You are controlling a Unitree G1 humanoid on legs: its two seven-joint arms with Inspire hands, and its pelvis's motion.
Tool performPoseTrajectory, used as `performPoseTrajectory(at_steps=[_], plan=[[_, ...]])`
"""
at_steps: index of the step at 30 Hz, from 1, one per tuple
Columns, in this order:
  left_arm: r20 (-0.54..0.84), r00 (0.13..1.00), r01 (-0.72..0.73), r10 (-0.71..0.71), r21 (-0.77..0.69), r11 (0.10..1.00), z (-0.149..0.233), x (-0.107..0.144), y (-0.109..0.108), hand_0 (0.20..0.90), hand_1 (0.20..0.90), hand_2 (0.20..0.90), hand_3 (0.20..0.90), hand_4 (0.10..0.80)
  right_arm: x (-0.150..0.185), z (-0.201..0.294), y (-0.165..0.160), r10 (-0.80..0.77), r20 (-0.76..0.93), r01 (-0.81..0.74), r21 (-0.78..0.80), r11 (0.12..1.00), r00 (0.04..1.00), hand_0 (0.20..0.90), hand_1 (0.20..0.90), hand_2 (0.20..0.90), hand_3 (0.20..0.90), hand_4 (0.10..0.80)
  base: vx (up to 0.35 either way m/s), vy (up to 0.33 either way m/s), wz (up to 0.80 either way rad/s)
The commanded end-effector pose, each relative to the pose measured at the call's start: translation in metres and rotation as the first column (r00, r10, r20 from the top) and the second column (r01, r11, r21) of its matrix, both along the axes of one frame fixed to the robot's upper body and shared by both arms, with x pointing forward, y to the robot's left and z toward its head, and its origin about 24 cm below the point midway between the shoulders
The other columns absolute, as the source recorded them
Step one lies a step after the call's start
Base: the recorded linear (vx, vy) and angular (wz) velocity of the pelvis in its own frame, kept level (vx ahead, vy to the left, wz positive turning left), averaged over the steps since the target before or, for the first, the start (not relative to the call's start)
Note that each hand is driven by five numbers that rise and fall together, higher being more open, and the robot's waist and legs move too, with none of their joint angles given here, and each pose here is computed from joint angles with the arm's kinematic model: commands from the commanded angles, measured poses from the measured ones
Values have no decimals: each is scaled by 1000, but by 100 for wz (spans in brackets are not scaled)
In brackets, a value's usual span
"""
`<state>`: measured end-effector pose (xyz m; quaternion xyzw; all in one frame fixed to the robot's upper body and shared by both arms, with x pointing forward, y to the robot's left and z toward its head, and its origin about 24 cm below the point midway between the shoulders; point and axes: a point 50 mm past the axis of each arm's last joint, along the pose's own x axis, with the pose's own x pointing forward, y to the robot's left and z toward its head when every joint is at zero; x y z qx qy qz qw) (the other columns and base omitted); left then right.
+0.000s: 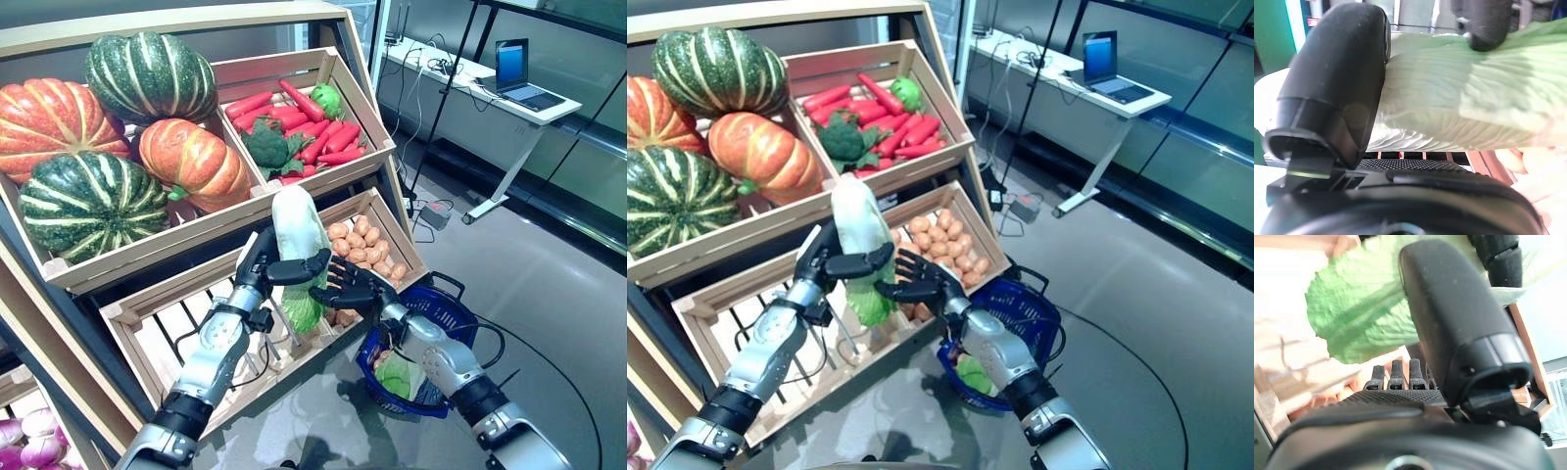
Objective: Put vegetables into the basket
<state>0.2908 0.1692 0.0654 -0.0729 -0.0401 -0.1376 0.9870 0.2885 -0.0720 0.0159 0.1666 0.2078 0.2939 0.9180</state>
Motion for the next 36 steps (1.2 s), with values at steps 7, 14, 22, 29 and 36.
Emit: performPoseTrajectory(at_steps=[7, 14, 22, 29, 36], plan=[[515, 697, 691, -499, -297, 659, 100, -9, -97, 300, 300, 300, 300, 400, 2, 47, 44, 457, 172, -484, 427, 764, 873, 900, 900, 900, 900, 800, 12, 2, 6], [506, 639, 769, -580, -448, 457, 87, -8, -107, 300, 300, 300, 300, 400, 10, 82, 39, 496, 327, -582, 598, 551, 804, 900, 900, 900, 900, 800, 0, 0, 0], [454, 685, 726, -570, -483, 489, 73, -3, -106, 300, 300, 300, 300, 400, 26, 101, 23, 306, 376, -480, 587, 652, 875, 705, 705, 705, 705, 670, 0, 0, 0], [403, 725, 685, -558, -501, 529, 60, -1, -100, 300, 300, 300, 300, 400, 37, 108, 10, 134, 317, -315, 634, 707, 939, 300, 300, 300, 300, 400, 4, -1, -1], [368, 745, 665, -557, -486, 567, 52, -1, -96, 300, 300, 300, 300, 400, 37, 104, 7, 104, 296, -272, 611, 744, 950, 300, 300, 300, 300, 400, 0, 0, 0]])
